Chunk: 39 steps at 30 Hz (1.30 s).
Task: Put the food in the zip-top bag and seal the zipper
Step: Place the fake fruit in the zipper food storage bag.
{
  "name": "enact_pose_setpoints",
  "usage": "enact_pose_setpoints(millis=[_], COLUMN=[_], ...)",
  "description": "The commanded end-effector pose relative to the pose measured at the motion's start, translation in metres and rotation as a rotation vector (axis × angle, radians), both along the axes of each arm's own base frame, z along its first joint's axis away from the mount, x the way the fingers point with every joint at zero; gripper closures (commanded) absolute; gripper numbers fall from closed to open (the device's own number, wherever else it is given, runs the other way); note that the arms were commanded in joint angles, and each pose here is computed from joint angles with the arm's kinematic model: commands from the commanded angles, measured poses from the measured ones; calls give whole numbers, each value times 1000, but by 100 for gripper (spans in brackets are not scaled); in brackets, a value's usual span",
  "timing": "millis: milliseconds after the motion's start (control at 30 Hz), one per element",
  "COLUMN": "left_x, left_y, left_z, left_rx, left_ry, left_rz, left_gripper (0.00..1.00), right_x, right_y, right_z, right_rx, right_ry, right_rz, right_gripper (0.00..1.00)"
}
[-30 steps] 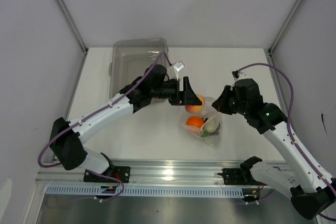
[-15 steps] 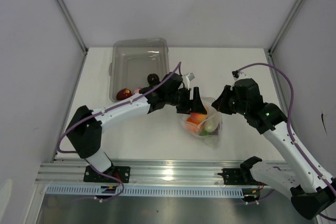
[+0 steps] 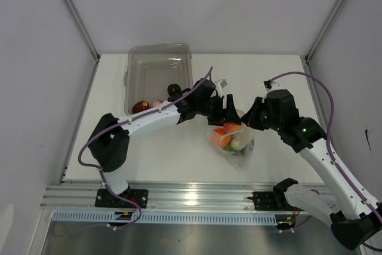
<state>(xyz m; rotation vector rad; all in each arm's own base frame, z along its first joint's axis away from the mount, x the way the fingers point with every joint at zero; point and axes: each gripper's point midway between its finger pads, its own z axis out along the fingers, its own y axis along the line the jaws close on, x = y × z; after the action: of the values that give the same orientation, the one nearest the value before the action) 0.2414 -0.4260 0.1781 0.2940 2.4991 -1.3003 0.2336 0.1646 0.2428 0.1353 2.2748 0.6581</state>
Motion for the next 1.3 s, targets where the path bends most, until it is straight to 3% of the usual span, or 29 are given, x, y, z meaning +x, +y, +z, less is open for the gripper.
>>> enact_pose_setpoints(millis=[0,67,133,167,200,633,700,933,1267], left_x=[8,12,13,13,13,0,1,-6,19], left_y=[-15,-15,-12,-11,-10,6,7,30,87], left_z=[24,27,27,27,29,26,47,56,76], left_rx=[-61,-51,-41,-38,-38,-65,-129,-158,-20], left_ry=[-25,-38,-52,-56,-67,-95,-157,-306,-507], left_rz=[3,19,25,27,27,27,39,40,240], left_gripper=[61,44,37,9,1,1,1,1,0], right_x=[6,6,6,6,6,5,4,4,3], right_y=[6,6,6,5,5,4,3,3,2], right_z=[21,21,21,21,20,15,15,9,0], right_rx=[42,43,41,40,39,33,31,27,11], right_ry=[-59,-60,-60,-60,-59,-52,-51,-41,-29], right_rz=[2,2,4,1,1,-1,-2,-1,3], right_gripper=[100,100,100,100,100,100,100,100,100])
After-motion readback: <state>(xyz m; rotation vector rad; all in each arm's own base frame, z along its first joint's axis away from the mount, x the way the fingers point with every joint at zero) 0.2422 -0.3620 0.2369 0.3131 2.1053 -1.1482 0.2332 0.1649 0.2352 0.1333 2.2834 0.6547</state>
